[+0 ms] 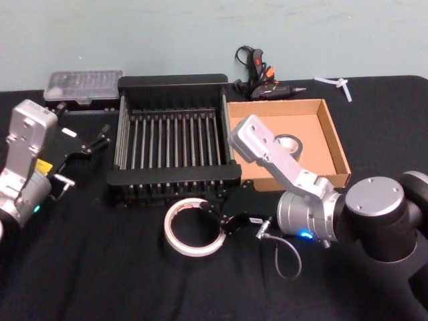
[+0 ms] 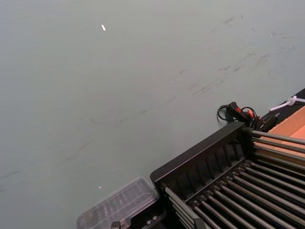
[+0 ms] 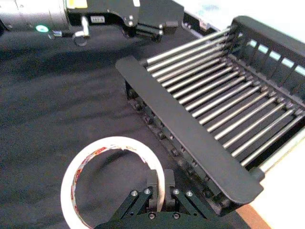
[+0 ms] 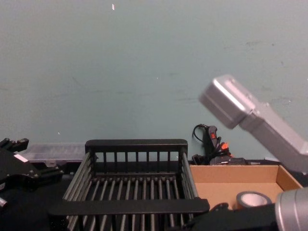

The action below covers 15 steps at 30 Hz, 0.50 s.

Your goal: Pick up the white tape and place it into the black box , Pick up the silver tape and place it into the brown box.

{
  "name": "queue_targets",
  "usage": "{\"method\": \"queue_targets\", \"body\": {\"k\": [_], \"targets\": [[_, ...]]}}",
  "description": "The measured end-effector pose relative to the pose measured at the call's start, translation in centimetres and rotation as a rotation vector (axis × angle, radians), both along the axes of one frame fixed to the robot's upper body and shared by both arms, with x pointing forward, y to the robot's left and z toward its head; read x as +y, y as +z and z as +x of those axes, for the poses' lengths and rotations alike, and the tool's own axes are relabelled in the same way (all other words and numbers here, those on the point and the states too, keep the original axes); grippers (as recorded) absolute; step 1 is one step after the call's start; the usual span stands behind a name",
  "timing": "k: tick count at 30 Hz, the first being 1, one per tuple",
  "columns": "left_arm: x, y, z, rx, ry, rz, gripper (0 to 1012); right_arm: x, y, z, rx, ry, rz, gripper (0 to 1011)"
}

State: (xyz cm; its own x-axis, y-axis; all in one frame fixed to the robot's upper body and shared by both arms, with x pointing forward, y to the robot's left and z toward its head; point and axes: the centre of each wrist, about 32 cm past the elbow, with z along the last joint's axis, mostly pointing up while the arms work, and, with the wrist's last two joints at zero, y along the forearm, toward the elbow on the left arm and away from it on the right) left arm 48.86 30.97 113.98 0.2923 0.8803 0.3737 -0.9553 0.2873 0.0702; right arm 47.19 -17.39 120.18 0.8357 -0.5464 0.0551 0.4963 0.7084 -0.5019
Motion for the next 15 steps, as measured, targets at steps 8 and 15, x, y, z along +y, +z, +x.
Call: {"method": "queue_targets", "body": {"k": [8, 15], "targets": [[0.0, 0.0, 0.0, 0.000, 0.000, 0.000, 1001, -0.5, 1.3, -0.2, -0.053, -0.008, 0.034, 94], [0.0, 0.0, 0.0, 0.000, 0.000, 0.000, 1002, -0.9, 2.2, 0.0, -0.099, -0.026, 0.055, 94]]}}
